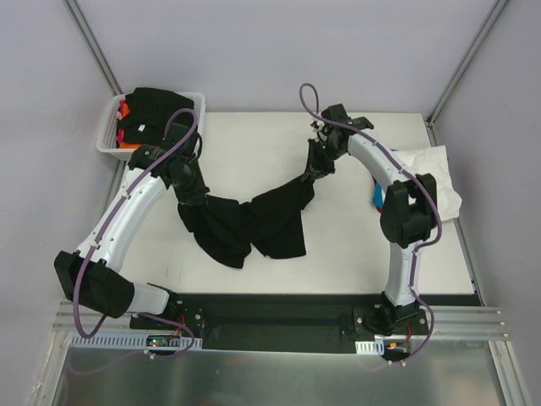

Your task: Fold and stack the t-shirts

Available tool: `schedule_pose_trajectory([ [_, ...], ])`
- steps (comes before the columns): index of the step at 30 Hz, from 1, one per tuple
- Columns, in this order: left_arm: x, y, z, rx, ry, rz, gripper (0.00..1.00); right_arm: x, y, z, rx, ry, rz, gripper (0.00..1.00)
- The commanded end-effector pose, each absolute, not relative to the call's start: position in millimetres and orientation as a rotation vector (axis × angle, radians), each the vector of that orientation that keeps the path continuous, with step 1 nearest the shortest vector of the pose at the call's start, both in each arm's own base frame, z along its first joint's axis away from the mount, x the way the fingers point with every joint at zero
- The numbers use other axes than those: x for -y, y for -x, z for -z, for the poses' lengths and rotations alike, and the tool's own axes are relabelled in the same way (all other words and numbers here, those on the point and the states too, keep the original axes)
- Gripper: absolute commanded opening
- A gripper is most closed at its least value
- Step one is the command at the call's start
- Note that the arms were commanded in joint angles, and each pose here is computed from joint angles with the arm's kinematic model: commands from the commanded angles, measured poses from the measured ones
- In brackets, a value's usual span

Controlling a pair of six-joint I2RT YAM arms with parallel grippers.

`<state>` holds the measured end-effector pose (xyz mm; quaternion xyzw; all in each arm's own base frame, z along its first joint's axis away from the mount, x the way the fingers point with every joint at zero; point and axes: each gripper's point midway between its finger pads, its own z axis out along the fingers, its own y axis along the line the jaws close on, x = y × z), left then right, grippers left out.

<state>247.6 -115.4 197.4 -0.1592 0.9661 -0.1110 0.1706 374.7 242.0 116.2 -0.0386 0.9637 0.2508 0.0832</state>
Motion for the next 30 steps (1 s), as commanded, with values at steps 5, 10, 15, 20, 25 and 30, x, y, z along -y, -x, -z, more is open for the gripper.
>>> schedule_pose_trajectory([
  [5,91.9,-314.1,-295.6,-2.465,0.299,0.136,0.01,-198.3,-382.7,-261.4,-2.554,0.039,-0.581,0.01],
  [10,94.6,-332.0,-343.5,-2.341,0.337,0.201,0.02,-176.1,-380.6,-299.8,-2.478,-0.015,-0.548,0.01],
  [15,92.4,-332.8,-357.1,-2.304,0.354,0.207,0.02,-154.7,-375.7,-318.9,-2.418,-0.057,-0.502,0.01],
  [20,75.3,-332.7,-361.2,-2.272,0.401,0.106,0.02,-141.1,-372.5,-320.5,-2.395,-0.083,-0.457,0.01],
  [25,76.0,-335.0,-368.9,-2.253,0.403,0.117,0.03,-133.2,-373.5,-331.9,-2.354,-0.098,-0.440,0.01],
  [30,78.0,-333.1,-374.1,-2.242,0.399,0.141,0.04,-128.0,-372.5,-336.0,-2.351,-0.104,-0.443,0.01],
])
